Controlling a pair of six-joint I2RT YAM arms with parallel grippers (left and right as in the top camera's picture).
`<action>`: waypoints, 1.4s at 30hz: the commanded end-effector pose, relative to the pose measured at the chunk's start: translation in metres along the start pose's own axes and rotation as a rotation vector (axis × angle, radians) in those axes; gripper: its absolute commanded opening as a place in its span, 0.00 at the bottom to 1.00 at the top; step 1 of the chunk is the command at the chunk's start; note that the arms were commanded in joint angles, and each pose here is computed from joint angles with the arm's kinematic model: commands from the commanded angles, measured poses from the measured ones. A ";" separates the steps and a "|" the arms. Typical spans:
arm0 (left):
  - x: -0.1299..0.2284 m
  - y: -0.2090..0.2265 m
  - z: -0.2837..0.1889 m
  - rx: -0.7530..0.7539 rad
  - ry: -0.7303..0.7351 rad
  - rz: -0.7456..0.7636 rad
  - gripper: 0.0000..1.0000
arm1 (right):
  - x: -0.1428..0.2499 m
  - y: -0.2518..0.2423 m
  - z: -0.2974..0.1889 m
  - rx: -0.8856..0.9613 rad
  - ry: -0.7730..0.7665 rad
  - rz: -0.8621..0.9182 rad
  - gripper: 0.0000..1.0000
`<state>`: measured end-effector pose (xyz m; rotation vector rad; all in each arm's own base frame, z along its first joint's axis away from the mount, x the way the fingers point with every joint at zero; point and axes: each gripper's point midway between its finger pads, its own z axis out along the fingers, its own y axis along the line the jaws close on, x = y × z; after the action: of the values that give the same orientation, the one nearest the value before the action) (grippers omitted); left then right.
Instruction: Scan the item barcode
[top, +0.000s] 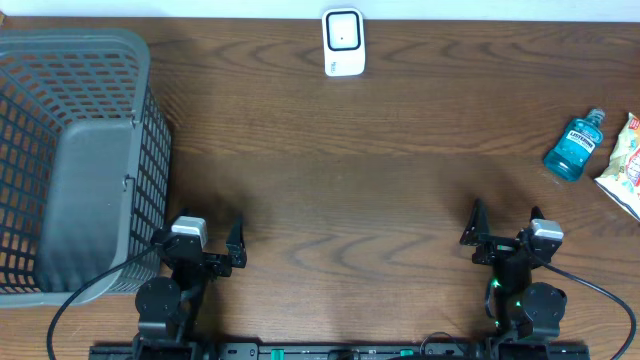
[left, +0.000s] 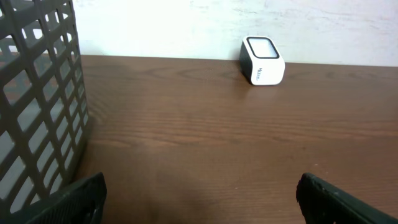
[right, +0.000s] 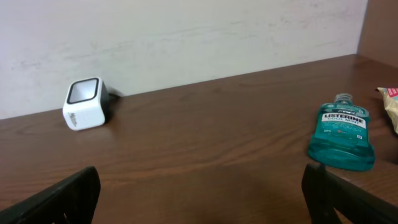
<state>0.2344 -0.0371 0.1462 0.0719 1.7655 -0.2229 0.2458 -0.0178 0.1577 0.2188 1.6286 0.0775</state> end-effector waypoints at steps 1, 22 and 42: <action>0.012 0.000 0.001 0.006 0.035 0.008 0.98 | 0.000 -0.001 0.000 0.008 -0.002 -0.001 0.99; 0.005 0.041 0.003 -0.228 -0.053 0.036 0.98 | 0.000 -0.001 0.000 0.008 -0.002 -0.001 0.99; 0.005 0.037 0.004 -0.206 -0.047 0.062 0.98 | 0.000 -0.001 0.000 0.008 -0.002 -0.001 0.99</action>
<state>0.2433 -0.0016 0.1549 -0.0227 1.6848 0.0076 0.2458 -0.0178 0.1577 0.2188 1.6286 0.0775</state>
